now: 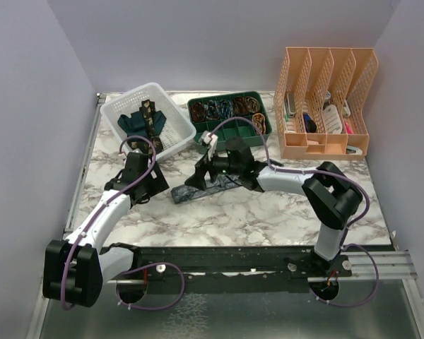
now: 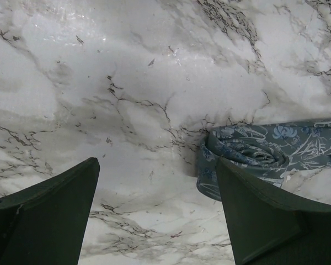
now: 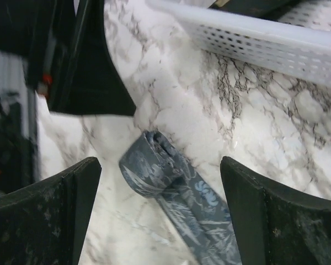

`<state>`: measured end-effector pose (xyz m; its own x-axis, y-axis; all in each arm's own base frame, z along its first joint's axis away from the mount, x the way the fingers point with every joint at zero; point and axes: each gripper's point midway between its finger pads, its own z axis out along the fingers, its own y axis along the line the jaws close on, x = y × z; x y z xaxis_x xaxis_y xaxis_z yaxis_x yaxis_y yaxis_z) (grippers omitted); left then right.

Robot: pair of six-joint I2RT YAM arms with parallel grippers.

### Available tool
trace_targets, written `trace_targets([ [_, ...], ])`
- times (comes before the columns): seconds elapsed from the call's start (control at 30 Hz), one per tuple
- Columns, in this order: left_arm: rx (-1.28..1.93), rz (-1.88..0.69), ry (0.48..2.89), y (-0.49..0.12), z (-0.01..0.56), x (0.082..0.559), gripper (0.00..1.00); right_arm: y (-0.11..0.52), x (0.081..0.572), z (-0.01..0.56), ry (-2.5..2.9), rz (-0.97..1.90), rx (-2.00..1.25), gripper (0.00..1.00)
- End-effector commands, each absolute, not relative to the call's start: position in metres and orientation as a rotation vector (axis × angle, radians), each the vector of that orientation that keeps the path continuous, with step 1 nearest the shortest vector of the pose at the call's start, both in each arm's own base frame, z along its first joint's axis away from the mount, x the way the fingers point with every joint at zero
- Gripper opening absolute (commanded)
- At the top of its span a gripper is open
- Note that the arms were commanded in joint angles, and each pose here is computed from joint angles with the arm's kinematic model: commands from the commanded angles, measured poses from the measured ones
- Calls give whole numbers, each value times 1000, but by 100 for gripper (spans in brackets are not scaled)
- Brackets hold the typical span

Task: Roll the ties
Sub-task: Roll the tie at the center of the board.

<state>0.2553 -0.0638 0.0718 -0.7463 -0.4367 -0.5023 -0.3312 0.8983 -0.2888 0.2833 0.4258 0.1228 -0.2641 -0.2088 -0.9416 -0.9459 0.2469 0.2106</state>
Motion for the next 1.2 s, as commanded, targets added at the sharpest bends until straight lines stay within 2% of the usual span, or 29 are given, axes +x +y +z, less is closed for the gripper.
trace_targets([
  [0.0, -607, -288, 2448, -66, 71, 257, 87, 420, 282, 140, 2006, 1259, -646, 87],
  [0.17, -627, -285, 2438, -65, 70, 256, 87, 421, 260, 130, 2194, 1410, -471, 40],
  [0.23, -629, -286, 2437, -65, 69, 256, 87, 427, 255, 135, 2184, 1431, -507, 32],
  [0.8, -620, -444, 2431, -85, 59, 252, 87, 441, 259, 79, 2396, 1286, -527, 29],
  [1.17, -625, -479, 2417, -88, 56, 248, 86, 423, 266, 42, 2491, 1113, -477, 28],
])
